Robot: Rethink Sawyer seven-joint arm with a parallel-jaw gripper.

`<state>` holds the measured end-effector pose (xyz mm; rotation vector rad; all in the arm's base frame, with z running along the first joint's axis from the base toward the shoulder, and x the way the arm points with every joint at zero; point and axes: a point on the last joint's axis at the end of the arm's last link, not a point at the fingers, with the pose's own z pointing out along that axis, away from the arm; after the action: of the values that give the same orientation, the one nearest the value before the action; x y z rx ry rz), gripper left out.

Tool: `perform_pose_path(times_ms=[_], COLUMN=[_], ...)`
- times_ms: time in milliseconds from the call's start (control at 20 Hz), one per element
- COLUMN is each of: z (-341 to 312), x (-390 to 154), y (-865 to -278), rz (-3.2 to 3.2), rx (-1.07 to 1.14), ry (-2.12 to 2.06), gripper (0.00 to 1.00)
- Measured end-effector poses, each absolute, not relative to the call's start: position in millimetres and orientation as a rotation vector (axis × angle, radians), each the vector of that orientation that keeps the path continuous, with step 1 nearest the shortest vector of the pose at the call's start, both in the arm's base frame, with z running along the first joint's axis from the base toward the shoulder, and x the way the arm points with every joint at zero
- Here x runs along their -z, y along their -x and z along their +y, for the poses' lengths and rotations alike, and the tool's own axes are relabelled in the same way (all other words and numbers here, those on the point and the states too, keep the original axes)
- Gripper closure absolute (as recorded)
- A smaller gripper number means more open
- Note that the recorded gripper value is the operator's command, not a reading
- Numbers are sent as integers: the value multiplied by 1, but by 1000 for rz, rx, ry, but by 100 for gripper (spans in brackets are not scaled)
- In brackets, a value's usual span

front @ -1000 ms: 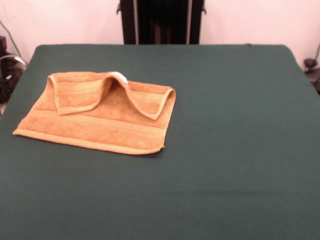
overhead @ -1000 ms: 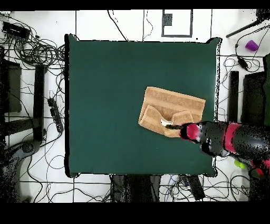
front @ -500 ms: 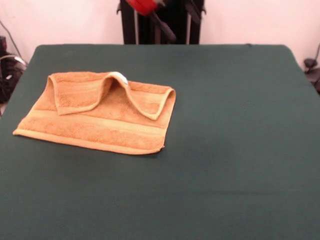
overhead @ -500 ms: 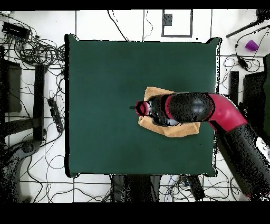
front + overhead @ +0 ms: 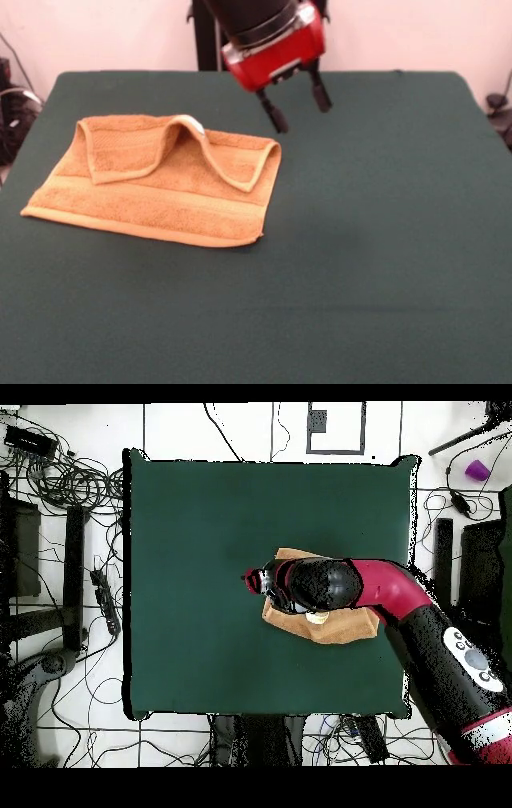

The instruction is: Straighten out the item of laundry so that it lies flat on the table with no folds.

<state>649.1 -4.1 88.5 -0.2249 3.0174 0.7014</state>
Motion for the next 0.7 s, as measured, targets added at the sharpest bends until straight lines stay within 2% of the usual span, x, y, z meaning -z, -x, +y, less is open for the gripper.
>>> perform_pose_path(times_ms=[300,700], z=[-39,-72], x=[-92,-146], y=[-655,-672], rz=[3018,3088], rx=[-704,-768], ry=[129,14], gripper=[0,0])
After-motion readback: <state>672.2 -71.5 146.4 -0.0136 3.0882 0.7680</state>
